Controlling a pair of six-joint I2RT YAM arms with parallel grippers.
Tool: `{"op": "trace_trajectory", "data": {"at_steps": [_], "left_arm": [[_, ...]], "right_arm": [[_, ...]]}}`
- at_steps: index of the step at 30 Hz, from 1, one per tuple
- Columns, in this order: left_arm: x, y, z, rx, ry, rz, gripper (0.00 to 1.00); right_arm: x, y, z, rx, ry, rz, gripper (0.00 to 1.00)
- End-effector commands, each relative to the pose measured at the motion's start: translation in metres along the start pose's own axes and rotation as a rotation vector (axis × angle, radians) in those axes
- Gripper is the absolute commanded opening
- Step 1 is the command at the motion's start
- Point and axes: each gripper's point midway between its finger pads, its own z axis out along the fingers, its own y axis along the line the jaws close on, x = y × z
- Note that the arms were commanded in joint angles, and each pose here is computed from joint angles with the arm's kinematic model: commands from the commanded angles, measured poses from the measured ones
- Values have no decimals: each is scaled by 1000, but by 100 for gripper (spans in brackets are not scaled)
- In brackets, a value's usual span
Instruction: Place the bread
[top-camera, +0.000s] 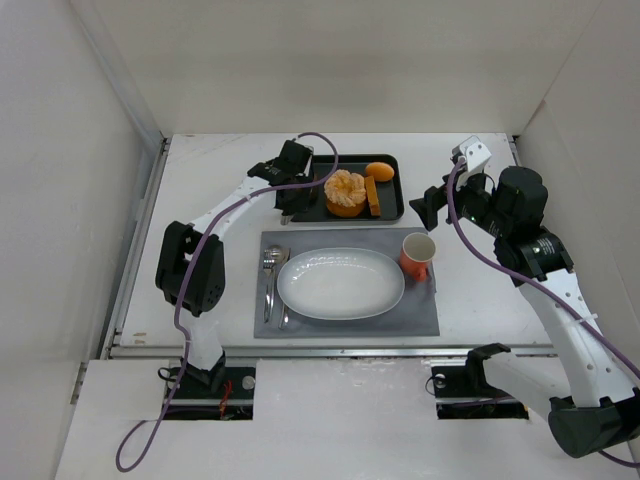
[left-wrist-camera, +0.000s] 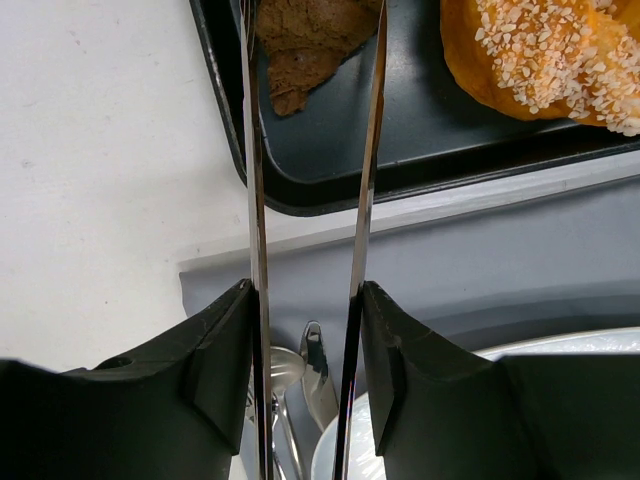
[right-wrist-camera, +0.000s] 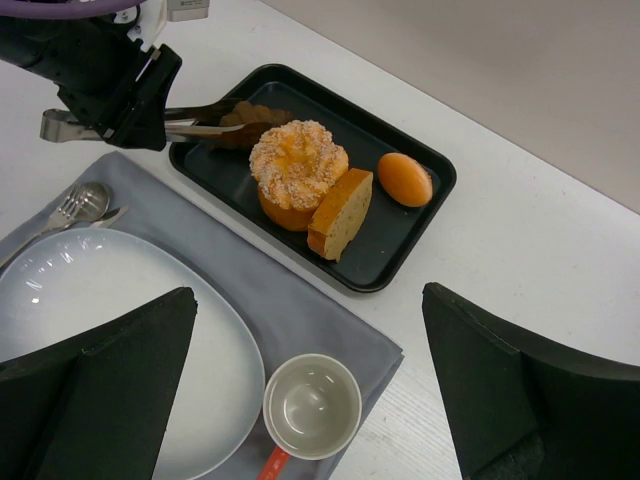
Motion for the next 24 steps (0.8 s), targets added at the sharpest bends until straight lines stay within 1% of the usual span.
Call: {"op": "trace_trajectory", "data": {"at_steps": [1,5,10,13,19,20,21,22,23,24], "left_arm": [[-24,0,-18,-2,-72,-4,20],[-33,2,-33,-2,-111,-12,20],[-52,5,-63,4,-186,-28,19],[-55,6,-71,7,-200,-31,18],[-66,8,-106,33,-265,-43,18],[-70,5,-121,48,-295,-42,18],[-60,8,-122,44,-278,-38,18],[-56,6,-136,58,-298,-47,18],[-56,6,-136,58,-298,-47,18],[-45,2,-151,78,-314,-44,18]], "right_arm": [[-21,0,-5,-2,-75,-37,100],[-21,0,-5,-2,-75,-37,100],[-21,0,-5,-2,-75,-37,100],[-21,0,-5,-2,-75,-37,100],[-21,0,-5,-2,-75,-37,100],[-21,0,-5,-2,-75,-37,100],[-21,0,-5,-2,-75,-37,100],[-21,0,-5,-2,-75,-37,100],[-21,0,-5,-2,-75,-37,100],[-21,0,-5,-2,-75,-37,100]]}}
